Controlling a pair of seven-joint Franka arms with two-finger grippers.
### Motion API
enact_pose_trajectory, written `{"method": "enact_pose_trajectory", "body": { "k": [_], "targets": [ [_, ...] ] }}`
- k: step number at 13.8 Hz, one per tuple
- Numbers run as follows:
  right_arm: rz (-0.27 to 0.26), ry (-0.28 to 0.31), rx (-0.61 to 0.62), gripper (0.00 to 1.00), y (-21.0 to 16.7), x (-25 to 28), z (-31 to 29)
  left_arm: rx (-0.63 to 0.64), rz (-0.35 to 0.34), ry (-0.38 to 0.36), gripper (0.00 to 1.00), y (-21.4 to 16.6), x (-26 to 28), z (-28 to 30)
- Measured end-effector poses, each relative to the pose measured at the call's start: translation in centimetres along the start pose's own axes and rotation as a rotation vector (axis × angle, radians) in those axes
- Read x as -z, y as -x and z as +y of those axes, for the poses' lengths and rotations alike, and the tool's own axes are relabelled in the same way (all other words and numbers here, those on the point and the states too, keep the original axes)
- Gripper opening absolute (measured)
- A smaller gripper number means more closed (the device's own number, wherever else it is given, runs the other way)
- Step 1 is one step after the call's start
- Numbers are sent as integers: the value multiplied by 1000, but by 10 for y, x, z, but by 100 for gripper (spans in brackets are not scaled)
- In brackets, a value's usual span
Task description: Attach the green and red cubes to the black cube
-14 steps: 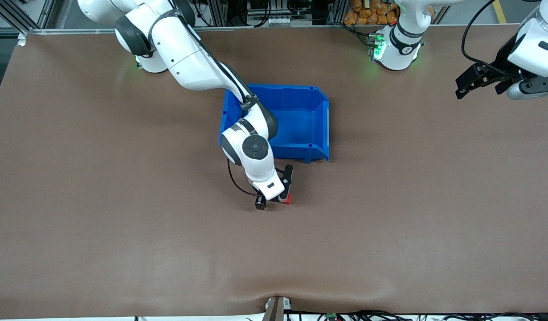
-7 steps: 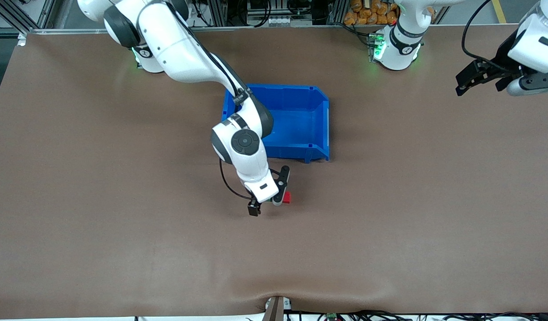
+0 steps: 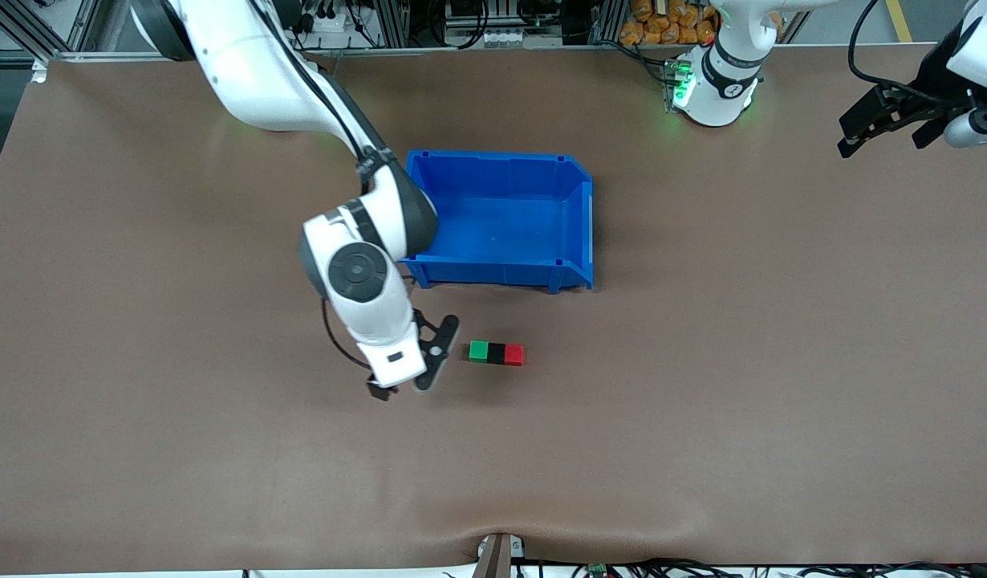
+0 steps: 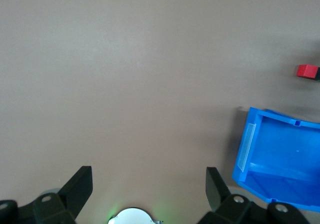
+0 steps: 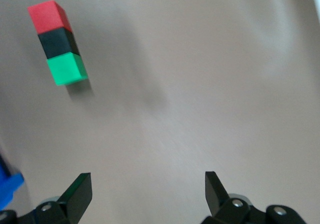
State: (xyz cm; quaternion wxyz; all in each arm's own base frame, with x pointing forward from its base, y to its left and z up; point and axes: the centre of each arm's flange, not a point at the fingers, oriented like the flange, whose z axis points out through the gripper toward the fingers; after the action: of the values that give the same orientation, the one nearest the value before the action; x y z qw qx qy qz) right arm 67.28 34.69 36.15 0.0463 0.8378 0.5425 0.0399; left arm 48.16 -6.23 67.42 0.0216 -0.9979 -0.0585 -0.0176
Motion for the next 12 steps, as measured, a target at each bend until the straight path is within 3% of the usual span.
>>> {"method": "enact_pose_trajectory", "body": {
  "k": [3,6,12],
  "targets": [
    [-12,-5,-103,100,60,57,53,-3,-12,-3,100,1,-2,1],
    [11,-13,-129,100,118,88,98,-1,-21,-4,100,-1,-6,1],
    [-13,-64,-219,100,196,146,125,6,-24,-3,100,-3,-7,-3]
  ]
}}
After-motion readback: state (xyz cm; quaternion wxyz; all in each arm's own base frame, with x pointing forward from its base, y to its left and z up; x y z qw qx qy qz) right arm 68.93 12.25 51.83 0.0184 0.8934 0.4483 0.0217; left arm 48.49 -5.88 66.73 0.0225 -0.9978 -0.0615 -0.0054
